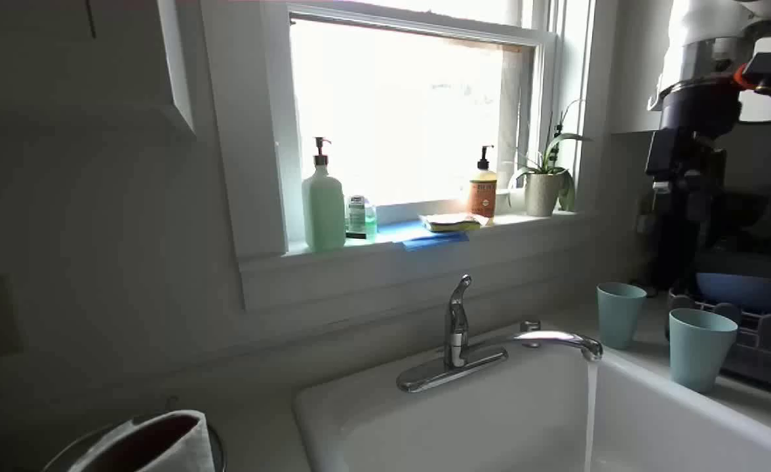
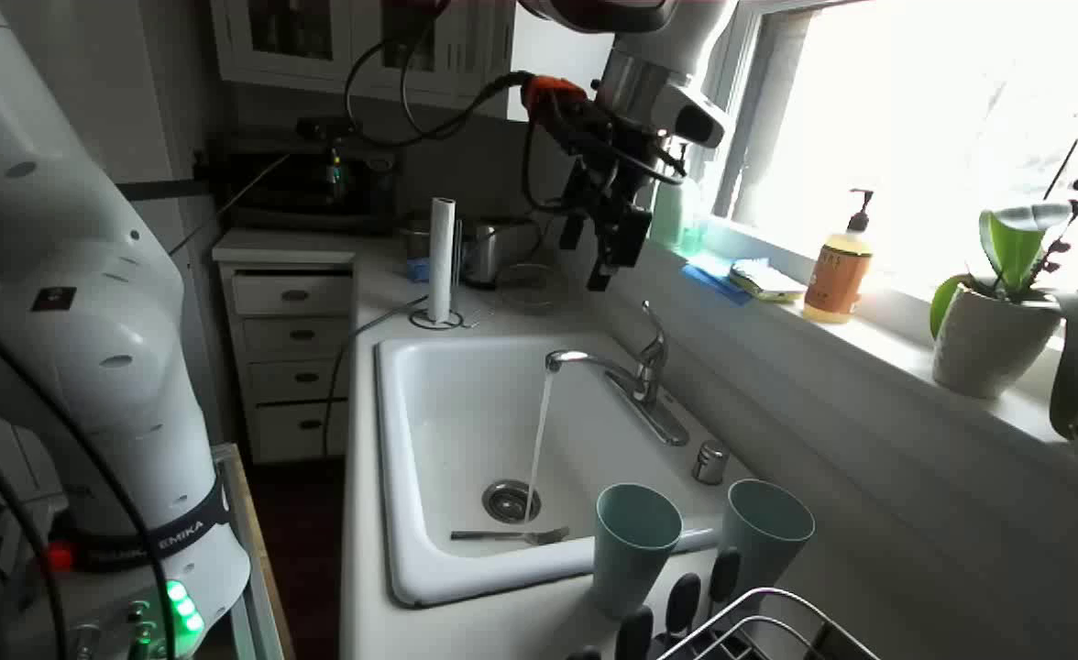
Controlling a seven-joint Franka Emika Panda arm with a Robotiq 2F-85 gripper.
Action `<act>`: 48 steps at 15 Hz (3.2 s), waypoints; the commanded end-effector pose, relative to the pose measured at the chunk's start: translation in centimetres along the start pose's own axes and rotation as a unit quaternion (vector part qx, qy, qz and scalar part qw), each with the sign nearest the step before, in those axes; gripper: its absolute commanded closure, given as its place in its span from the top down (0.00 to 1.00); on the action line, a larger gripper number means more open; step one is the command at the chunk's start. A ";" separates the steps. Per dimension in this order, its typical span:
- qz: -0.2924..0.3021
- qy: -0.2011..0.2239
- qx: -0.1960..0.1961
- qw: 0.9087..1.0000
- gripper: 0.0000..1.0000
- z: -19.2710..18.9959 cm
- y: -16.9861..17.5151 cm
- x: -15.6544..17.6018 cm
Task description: Get the grey cup in front, put it under the running water, pour the water in the cup into the sink and then put the cup into the other grey cup
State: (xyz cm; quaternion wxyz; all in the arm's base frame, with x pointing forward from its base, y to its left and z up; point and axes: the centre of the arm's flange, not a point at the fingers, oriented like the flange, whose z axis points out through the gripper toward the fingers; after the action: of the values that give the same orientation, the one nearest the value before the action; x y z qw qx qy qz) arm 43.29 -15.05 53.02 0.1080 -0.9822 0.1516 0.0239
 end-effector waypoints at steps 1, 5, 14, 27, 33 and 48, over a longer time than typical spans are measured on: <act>0.000 0.000 0.000 1.000 1.00 0.0 0.0 0.0; 0.014 0.007 -0.014 1.000 1.00 0.3 0.3 1.0; 0.112 0.094 -0.092 0.985 1.00 4.9 5.9 10.2; 0.300 0.143 -0.100 0.938 1.00 10.2 13.3 19.9; 0.349 0.130 -0.107 0.922 1.00 11.7 16.4 21.4; 0.393 0.072 -0.092 0.912 0.10 14.9 19.3 22.7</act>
State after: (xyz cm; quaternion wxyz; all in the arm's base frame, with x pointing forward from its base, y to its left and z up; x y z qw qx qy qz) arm 57.96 -35.80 32.99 -0.0203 -0.8545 0.5190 -0.0066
